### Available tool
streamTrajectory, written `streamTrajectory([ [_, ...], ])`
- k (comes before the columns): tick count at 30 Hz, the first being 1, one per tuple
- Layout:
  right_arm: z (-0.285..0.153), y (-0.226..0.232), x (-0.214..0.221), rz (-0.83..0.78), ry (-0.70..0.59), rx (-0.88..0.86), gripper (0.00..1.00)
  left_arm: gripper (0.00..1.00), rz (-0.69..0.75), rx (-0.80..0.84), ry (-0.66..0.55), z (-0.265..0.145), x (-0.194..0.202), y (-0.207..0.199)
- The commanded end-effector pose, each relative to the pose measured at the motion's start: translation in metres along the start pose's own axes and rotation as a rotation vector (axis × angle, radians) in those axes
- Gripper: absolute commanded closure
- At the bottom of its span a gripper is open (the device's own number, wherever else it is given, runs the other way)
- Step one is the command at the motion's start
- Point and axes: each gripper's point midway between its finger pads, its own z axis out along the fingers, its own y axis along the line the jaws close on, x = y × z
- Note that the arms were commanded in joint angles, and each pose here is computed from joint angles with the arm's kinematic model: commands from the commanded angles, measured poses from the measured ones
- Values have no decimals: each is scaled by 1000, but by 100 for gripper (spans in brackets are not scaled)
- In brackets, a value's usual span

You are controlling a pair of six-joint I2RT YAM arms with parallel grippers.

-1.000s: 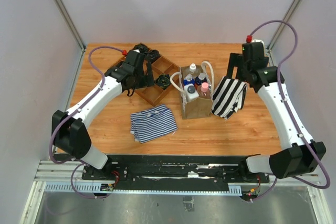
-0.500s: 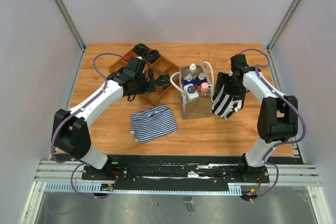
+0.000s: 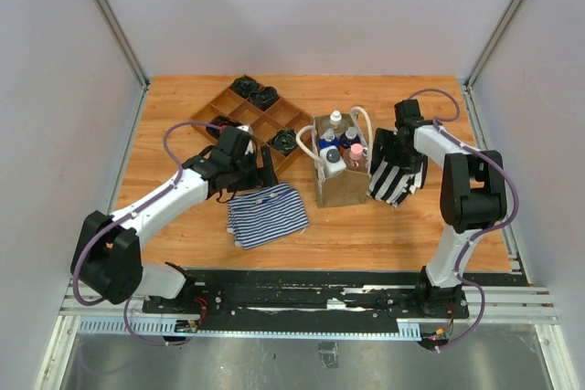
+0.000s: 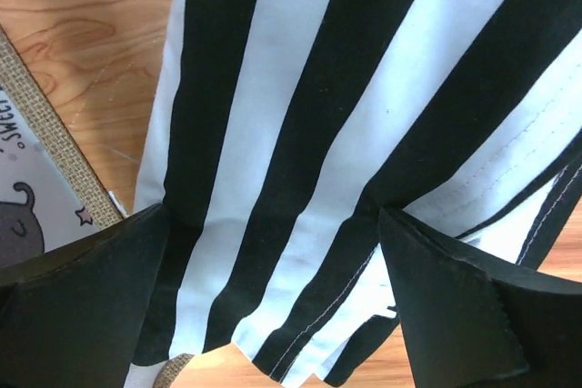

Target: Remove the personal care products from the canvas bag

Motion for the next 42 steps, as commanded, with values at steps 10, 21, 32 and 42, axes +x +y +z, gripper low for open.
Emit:
streamTrajectory([
  [10,-20,-84,132,340,184,272,4,9,3,133,-78,-42,-3,-32],
  [21,-133,-125,131,308,-81,563,2,9,16,133,-134,-79,-5,-25],
  [32,-78,-75,118,352,16,221,2,9,8,136,-95,-69,2,-27],
  [42,-53,-119,141,479,212,289,2,9,-4,93,-51,-70,24,-9],
])
